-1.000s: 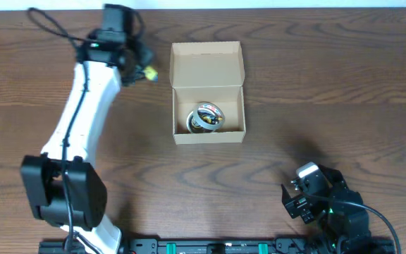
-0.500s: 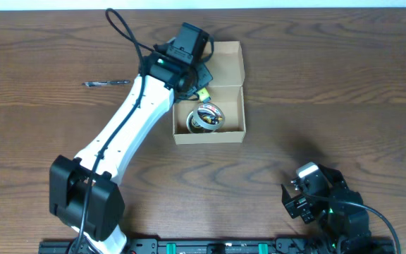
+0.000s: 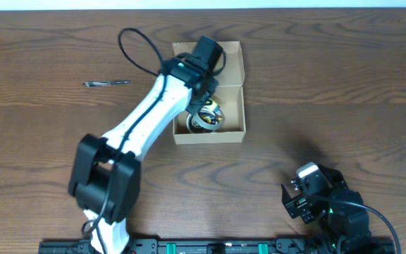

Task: Pack container
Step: 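Carry the highlighter into the box and release it with the left gripper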

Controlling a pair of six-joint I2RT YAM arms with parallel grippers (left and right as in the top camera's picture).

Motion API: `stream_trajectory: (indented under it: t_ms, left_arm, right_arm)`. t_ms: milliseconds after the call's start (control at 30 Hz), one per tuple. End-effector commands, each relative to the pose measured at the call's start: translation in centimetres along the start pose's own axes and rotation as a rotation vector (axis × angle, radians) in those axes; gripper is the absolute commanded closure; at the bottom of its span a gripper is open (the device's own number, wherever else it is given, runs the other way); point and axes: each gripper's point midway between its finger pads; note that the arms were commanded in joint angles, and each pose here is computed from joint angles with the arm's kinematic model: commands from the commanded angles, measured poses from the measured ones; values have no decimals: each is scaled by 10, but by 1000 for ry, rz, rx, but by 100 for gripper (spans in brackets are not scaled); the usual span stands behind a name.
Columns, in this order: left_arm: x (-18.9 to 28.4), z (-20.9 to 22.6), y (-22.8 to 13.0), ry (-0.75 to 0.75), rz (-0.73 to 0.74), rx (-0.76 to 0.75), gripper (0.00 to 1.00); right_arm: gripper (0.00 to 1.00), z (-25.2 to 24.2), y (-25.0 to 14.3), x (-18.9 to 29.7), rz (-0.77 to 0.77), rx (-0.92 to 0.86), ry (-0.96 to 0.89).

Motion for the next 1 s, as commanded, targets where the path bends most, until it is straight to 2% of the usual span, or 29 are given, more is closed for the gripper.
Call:
stream_trajectory:
  t_ms: [0,200,400,533,733,833,900,933,967]
  left_arm:
    - [-18,6,-8,43,-3,143,78]
    - [-34,8,-16,67,18,266,75]
    - [-34,9,-15,68,16,267,69]
    - [-34,9,-15,67,17,267,58]
    - [-31,5,-12,49,1,268,58]
    - [-12,-4,-4,1,-33,269,57]
    - [17,-11,9,-62,-88,275,57]
    - [29,-12,14,-82,-115,278,51]
    - [46,-13,24,-111,-161,285,42]
  right_arm:
    - [1,-3,0,0,-1,-8,-14]
    - [1,-3,0,0,-1,-8,-14]
    - [1,-3,0,0,-1,-8,-14]
    - [1,-3,0,0,-1,-8,-14]
    - [1,-3,0,0,-1,-8,-14]
    - [1,-3,0,0,-1,-8,-14]
    - [1,-3,0,0,-1,-8,-14]
    - [1,-3,0,0,-1,-8,-14]
    - [1,-3,0,0,-1,-8,-14]
Point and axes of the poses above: each gripper's point midway between its finger pads, its own x axis back along the fingers, its own z axis along the line the jaws close on, y = z × x, and after that the axes turned 6 degrees about -x, right-handed
